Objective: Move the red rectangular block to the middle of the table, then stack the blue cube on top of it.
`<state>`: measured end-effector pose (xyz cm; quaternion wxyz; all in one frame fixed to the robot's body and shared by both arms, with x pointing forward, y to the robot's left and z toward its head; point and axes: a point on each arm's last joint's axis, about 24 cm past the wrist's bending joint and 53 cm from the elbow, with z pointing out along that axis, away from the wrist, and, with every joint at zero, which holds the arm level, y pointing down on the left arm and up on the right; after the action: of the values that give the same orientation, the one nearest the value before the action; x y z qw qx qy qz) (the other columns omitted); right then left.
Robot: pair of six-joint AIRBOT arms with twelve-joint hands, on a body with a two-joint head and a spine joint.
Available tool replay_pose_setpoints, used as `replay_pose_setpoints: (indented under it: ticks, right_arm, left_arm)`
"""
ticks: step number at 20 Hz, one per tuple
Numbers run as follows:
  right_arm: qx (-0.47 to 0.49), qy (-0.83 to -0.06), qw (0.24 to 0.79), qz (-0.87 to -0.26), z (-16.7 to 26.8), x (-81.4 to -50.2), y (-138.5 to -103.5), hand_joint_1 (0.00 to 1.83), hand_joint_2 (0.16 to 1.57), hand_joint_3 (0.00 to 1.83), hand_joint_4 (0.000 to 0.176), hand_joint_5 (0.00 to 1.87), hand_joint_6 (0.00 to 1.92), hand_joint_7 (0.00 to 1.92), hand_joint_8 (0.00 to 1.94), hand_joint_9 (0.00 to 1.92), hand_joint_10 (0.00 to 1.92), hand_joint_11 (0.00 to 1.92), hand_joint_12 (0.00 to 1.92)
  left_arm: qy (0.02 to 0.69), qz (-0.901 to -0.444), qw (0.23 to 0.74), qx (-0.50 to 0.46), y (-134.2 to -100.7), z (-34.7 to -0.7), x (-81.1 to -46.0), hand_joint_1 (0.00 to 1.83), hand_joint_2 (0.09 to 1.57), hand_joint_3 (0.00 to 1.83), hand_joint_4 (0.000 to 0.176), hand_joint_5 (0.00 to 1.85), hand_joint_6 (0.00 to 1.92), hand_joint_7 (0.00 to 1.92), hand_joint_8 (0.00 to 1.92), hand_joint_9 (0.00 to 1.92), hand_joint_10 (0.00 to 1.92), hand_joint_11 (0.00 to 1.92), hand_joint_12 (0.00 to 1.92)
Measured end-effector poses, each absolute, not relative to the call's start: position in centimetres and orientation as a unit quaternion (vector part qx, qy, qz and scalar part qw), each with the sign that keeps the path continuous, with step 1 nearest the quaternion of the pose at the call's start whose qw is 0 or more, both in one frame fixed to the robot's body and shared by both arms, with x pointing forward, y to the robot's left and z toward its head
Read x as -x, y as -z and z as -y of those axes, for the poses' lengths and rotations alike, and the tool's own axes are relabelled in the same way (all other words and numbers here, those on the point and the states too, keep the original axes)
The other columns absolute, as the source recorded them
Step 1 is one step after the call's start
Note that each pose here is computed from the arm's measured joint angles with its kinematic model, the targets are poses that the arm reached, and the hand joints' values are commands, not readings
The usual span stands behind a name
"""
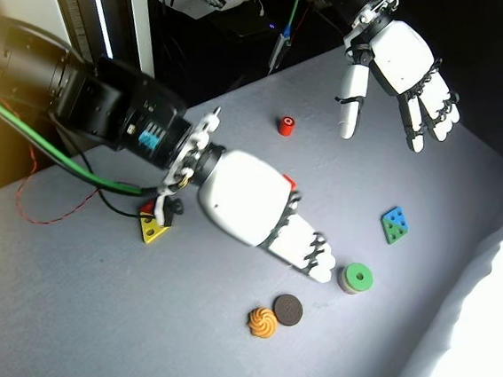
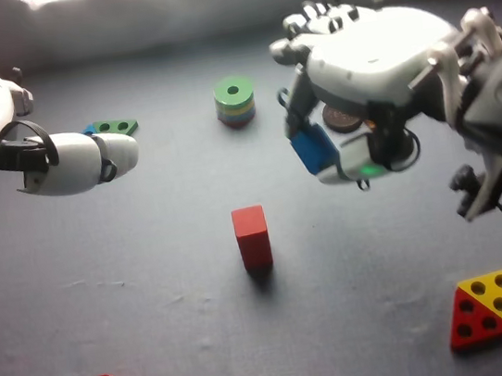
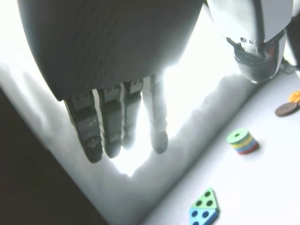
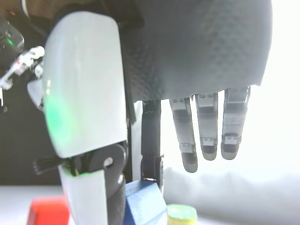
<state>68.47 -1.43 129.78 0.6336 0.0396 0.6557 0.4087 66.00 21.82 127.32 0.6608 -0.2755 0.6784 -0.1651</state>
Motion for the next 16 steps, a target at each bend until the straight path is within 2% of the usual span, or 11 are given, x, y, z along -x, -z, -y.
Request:
replay_pose_setpoints:
  ticks: [2,3,4,5,6,7,9,13,14,15,16]
  right_arm:
    - [-0.03,-0.421,0.633,-0.649,0.8,-68.2,-131.3,1.05,1.06,0.0,0.175,1.1,0.8,0.19,0.0,0.0,0.0,0.0,0.0]
    - [-0.023,-0.428,0.631,-0.646,0.4,-68.0,-132.1,1.07,1.06,0.0,0.146,1.1,0.78,0.2,0.0,0.0,0.0,0.0,0.0]
    - [-0.02,-0.434,0.628,-0.646,0.1,-67.8,-132.5,1.06,1.06,0.0,0.17,1.1,0.78,0.19,0.0,0.0,0.0,0.0,0.0]
    - [-0.014,-0.445,0.619,-0.647,-0.5,-67.5,-133.0,1.07,1.05,0.0,0.134,1.12,0.75,0.21,0.0,0.0,0.0,0.0,0.0]
    - [-0.006,-0.451,0.609,-0.652,-1.1,-67.2,-132.8,1.07,1.04,0.0,0.147,1.13,0.73,0.24,0.01,0.01,0.0,0.0,0.0]
    - [0.002,-0.456,0.601,-0.656,-1.5,-66.9,-132.7,1.09,1.04,0.0,0.102,1.14,0.72,0.26,0.01,0.02,0.0,0.0,0.0]
    - [0.015,-0.462,0.59,-0.662,-2.2,-66.4,-132.4,1.1,1.04,0.0,0.079,1.16,0.69,0.28,0.01,0.02,0.0,0.0,0.0]
    - [0.04,-0.465,0.581,-0.667,-3.1,-65.7,-132.3,1.06,1.04,0.0,0.168,1.12,0.75,0.2,0.0,0.0,0.0,0.0,0.0]
    - [0.044,-0.466,0.579,-0.668,-3.3,-65.6,-132.1,1.08,1.04,0.0,0.131,1.14,0.72,0.22,0.0,0.01,0.0,0.0,0.0]
    - [0.046,-0.466,0.577,-0.669,-3.5,-65.7,-132.0,1.08,1.04,0.0,0.125,1.14,0.72,0.24,0.01,0.02,0.01,0.0,0.0]
    - [0.047,-0.466,0.576,-0.67,-3.6,-65.7,-131.9,1.08,1.03,0.0,0.148,1.17,0.67,0.26,0.01,0.04,0.01,0.0,0.0]
  left_arm:
    - [0.164,-0.678,0.661,0.275,-127.3,-21.8,-66.0,0.06,0.92,0.0,0.062,0.39,0.0,0.11,0.01,0.06,0.01,0.0,0.0]
    - [0.164,-0.678,0.661,0.275,-127.3,-21.8,-66.0,0.08,0.92,0.0,0.055,0.39,0.0,0.11,0.01,0.06,0.01,0.0,0.0]
    - [0.165,-0.678,0.661,0.275,-127.3,-21.8,-66.0,0.07,0.93,0.0,0.054,0.38,0.0,0.09,0.0,0.05,0.0,0.0,0.0]
    - [0.164,-0.678,0.661,0.275,-127.3,-21.8,-66.0,0.06,0.93,0.0,0.052,0.38,0.0,0.08,0.0,0.04,0.0,0.0,0.0]
    - [0.164,-0.678,0.661,0.276,-127.3,-21.8,-66.0,0.07,0.93,0.0,0.053,0.37,0.0,0.09,0.0,0.04,0.0,0.0,0.0]
    - [0.164,-0.678,0.661,0.276,-127.3,-21.9,-66.0,0.11,0.93,0.0,0.05,0.37,0.0,0.1,0.01,0.04,0.0,0.0,0.0]
    - [0.164,-0.678,0.661,0.276,-127.3,-21.9,-66.0,0.11,0.93,0.0,0.047,0.37,0.0,0.11,0.01,0.04,0.0,0.0,0.0]
    - [0.165,-0.679,0.66,0.277,-127.3,-21.9,-66.0,0.07,0.93,0.0,0.051,0.38,0.0,0.11,0.01,0.06,0.01,0.0,0.0]
    - [0.165,-0.679,0.66,0.278,-127.3,-21.9,-66.0,0.05,0.93,0.0,0.059,0.38,0.0,0.1,0.0,0.06,0.01,0.0,0.0]
    - [0.165,-0.679,0.659,0.278,-127.3,-21.9,-66.0,0.05,0.93,0.0,0.056,0.39,0.01,0.11,0.01,0.06,0.01,0.01,0.0]
    - [0.165,-0.679,0.659,0.277,-127.3,-21.8,-66.0,0.04,0.93,0.0,0.062,0.39,0.0,0.1,0.0,0.06,0.0,0.01,0.0]
